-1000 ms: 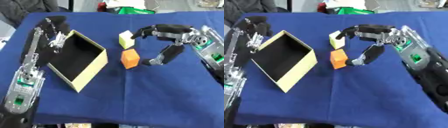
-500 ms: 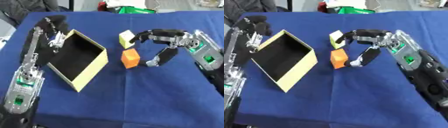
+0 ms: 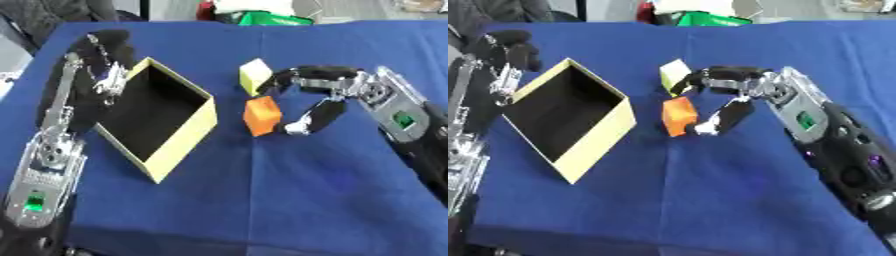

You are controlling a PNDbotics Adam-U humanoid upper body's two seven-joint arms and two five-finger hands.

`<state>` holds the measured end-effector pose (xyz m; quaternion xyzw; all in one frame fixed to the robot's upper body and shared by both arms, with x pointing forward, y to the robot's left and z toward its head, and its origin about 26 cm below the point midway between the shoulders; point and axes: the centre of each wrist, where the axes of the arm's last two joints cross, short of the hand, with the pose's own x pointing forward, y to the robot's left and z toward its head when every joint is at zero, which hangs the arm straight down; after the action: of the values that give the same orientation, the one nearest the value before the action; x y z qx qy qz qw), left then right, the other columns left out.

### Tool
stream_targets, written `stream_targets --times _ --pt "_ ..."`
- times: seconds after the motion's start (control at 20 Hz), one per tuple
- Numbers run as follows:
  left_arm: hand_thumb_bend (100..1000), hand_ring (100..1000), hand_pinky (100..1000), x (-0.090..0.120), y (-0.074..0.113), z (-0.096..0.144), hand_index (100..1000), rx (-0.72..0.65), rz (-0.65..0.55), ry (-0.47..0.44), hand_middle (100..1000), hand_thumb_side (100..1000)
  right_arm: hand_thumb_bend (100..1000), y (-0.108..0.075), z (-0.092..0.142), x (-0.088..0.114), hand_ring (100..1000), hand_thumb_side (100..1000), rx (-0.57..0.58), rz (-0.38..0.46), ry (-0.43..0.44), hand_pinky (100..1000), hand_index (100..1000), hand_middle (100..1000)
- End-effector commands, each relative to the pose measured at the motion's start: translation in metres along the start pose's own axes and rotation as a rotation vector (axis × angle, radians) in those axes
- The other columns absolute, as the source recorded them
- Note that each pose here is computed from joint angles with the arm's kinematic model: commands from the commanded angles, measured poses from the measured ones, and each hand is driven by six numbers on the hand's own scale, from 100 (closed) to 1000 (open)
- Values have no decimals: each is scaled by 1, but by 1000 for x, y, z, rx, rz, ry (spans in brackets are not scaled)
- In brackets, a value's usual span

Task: Pick up objects on the table and place them in the box.

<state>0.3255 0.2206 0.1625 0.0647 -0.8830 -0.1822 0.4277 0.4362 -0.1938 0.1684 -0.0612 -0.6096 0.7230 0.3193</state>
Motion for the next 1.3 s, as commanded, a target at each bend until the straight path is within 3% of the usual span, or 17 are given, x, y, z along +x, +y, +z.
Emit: stream_targets --times 0.05,0.9,1.1,1.3 --pt "270 587 620 6 3 -5 755 -3 -4 -31 572 610 330 -12 2 -1 956 469 -24 27 9 836 940 852" --pt "271 585 620 6 2 -5 756 -3 -2 -29 570 610 312 5 -7 -17 918 473 -2 -8 50 822 903 798" --pt "270 585 620 6 2 -5 755 -2 -1 -28 570 611 304 6 -8 -18 902 465 -22 -5 46 813 878 764" --pt "270 584 619 6 2 -5 755 -1 0 -28 570 611 282 6 -10 -16 869 436 -63 9 38 797 816 663"
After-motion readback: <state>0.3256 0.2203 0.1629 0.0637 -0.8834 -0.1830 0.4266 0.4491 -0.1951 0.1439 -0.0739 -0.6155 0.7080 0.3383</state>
